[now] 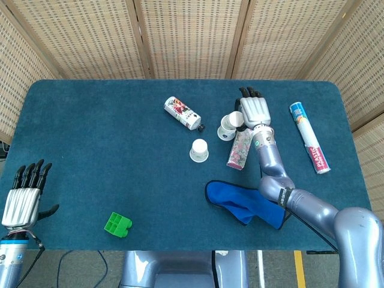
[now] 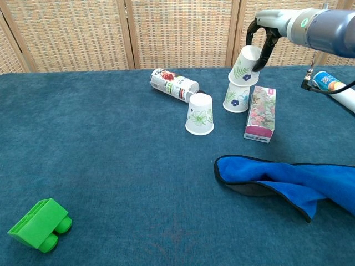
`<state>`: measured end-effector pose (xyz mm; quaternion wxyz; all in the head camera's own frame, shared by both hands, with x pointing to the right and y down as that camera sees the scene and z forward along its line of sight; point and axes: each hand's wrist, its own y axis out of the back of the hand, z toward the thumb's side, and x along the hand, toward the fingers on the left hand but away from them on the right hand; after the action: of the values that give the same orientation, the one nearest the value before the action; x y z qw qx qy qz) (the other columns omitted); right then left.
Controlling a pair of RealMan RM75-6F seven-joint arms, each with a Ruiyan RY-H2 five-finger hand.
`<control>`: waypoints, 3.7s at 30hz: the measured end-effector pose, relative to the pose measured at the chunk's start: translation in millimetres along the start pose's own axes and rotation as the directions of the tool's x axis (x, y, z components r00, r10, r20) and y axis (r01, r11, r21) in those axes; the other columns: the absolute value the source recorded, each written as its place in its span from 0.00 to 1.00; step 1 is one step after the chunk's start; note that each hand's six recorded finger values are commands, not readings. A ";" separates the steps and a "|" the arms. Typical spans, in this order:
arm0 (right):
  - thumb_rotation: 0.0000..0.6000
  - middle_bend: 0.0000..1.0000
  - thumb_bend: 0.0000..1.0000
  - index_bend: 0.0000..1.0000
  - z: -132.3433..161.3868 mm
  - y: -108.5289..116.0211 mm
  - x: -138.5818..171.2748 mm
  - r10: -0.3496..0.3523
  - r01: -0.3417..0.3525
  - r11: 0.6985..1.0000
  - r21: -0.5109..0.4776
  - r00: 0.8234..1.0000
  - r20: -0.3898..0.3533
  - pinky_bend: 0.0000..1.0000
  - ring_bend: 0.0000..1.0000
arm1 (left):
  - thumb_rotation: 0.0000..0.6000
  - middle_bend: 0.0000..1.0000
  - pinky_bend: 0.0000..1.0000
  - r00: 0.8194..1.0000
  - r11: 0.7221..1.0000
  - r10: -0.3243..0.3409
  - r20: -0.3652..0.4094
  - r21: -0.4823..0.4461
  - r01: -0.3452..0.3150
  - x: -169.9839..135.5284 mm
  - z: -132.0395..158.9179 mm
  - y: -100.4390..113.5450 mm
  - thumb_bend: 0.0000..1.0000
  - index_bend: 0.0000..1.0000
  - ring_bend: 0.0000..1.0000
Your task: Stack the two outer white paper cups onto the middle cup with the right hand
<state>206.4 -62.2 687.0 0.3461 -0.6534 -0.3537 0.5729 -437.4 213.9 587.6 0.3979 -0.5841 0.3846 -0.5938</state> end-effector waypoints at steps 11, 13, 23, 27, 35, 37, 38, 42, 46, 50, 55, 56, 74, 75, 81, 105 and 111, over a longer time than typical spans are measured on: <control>1.00 0.05 0.15 0.28 1.3 -6.1 -2.6 -0.003 0.004 1.000 0.011 1.000 -0.003 0.14 0.00 | 1.00 0.00 0.00 1.000 1.000 -0.005 0.006 -0.003 0.005 -0.6 1.7 -0.5 0.08 0.00 0.00; 1.00 0.06 0.15 0.29 0.3 -3.8 -0.4 -0.008 0.008 1.000 0.006 1.000 -0.006 0.14 0.00 | 1.00 0.00 0.00 1.000 1.000 -0.003 0.010 -0.005 0.003 -1.1 2.5 0.2 0.08 0.00 0.00; 1.00 0.06 0.15 0.31 9.4 4.5 30.8 -0.003 0.000 0.999 -0.040 0.997 -0.081 0.13 0.00 | 1.00 0.00 0.00 1.000 1.000 -0.004 0.021 -0.016 0.004 -3.3 5.3 1.9 0.08 0.00 0.00; 1.00 0.06 0.15 0.32 29.4 3.4 57.9 0.031 -0.041 0.997 -0.061 0.987 -0.158 0.13 0.00 | 1.00 0.00 0.00 0.999 1.000 -0.006 0.040 -0.021 0.007 -5.4 9.7 2.2 0.08 0.00 0.00; 1.00 0.05 0.15 0.31 60.4 -1.0 102.1 0.065 -0.077 0.996 -0.037 0.964 -0.256 0.13 0.00 | 1.00 0.00 0.00 0.998 0.999 -0.010 0.058 -0.035 0.012 -8.3 12.6 2.4 0.08 0.00 0.00; 1.00 0.05 0.15 0.30 71.7 -3.1 108.4 0.064 -0.078 0.996 -0.037 0.959 -0.277 0.13 0.00 | 1.00 0.00 0.00 0.998 0.999 -0.006 0.059 -0.039 0.008 -9.3 12.2 3.6 0.08 0.00 0.00; 1.00 0.05 0.15 0.30 77.4 -4.8 110.1 0.066 -0.080 0.996 -0.036 0.955 -0.288 0.13 0.00 | 1.00 0.00 0.00 0.998 0.999 -0.003 0.059 -0.041 0.005 -9.8 11.6 4.5 0.08 0.00 0.00; 1.00 0.05 0.15 0.30 103.4 -14.9 112.3 0.072 -0.089 0.995 -0.039 0.946 -0.317 0.13 0.00 | 1.00 0.00 0.00 0.998 0.999 0.003 0.056 -0.050 0.000 -11.4 9.1 7.1 0.08 0.00 0.00; 1.00 0.05 0.15 0.30 113.8 -21.7 103.9 0.074 -0.088 0.996 -0.031 0.949 -0.307 0.13 0.00 | 1.00 0.00 0.00 0.998 0.998 -0.001 0.057 -0.056 0.004 -11.9 7.8 6.6 0.08 0.00 0.00; 1.00 0.05 0.15 0.30 115.1 -27.6 90.4 0.077 -0.082 0.997 -0.007 0.959 -0.274 0.13 0.00 | 1.00 0.00 0.00 0.998 0.998 -0.004 0.055 -0.061 0.007 -11.4 5.7 5.9 0.08 0.00 0.00; 1.00 0.05 0.15 0.30 115.2 -35.0 75.0 0.094 -0.093 0.996 0.014 0.968 -0.233 0.13 0.00 | 1.00 0.00 0.00 0.999 0.998 -0.011 0.049 -0.061 0.014 -9.2 3.2 4.3 0.08 0.00 0.00; 1.00 0.05 0.15 0.30 115.3 -35.9 73.6 0.097 -0.095 0.995 0.018 0.968 -0.230 0.13 0.00 | 1.00 0.00 0.00 0.999 0.998 -0.013 0.048 -0.061 0.016 -8.9 3.0 4.0 0.08 0.00 0.00; 1.00 0.07 0.15 0.34 105.9 -57.9 58.6 0.161 -0.159 0.987 0.025 0.971 -0.179 0.14 0.00 | 1.00 0.00 0.00 0.997 0.998 -0.041 0.060 -0.051 0.044 -5.4 8.5 -4.5 0.08 0.00 0.00; 1.00 0.07 0.15 0.34 105.9 -59.1 57.4 0.162 -0.160 0.987 0.024 0.971 -0.177 0.14 0.00 | 1.00 0.00 0.00 0.997 0.998 -0.043 0.060 -0.051 0.046 -5.3 8.4 -5.0 0.08 0.00 0.00; 1.00 0.08 0.15 0.37 106.9 -67.4 52.2 0.173 -0.172 0.985 0.020 0.969 -0.175 0.15 0.00 | 1.00 0.00 0.00 0.997 0.997 -0.048 0.054 -0.050 0.050 -3.9 7.1 -6.2 0.08 0.00 0.00; 1.00 0.13 0.15 0.53 115.9 -63.2 48.1 0.131 -0.136 0.991 -0.010 0.970 -0.202 0.16 0.01 | 1.00 0.00 0.00 0.997 0.997 -0.060 0.049 -0.051 0.063 -2.3 5.9 -9.8 0.08 0.00 0.00; 1.00 0.13 0.15 0.53 112.8 -26.4 51.2 0.054 -0.062 0.997 -0.035 0.977 -0.207 0.16 0.01 | 1.00 0.00 0.00 0.997 0.997 -0.055 0.053 -0.051 0.058 -3.4 6.8 -8.4 0.08 0.00 0.00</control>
<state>97.4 0.6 672.2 0.3505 -0.7262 -0.3085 0.5046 -430.8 220.4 594.2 0.3751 -0.6204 0.3729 -0.5791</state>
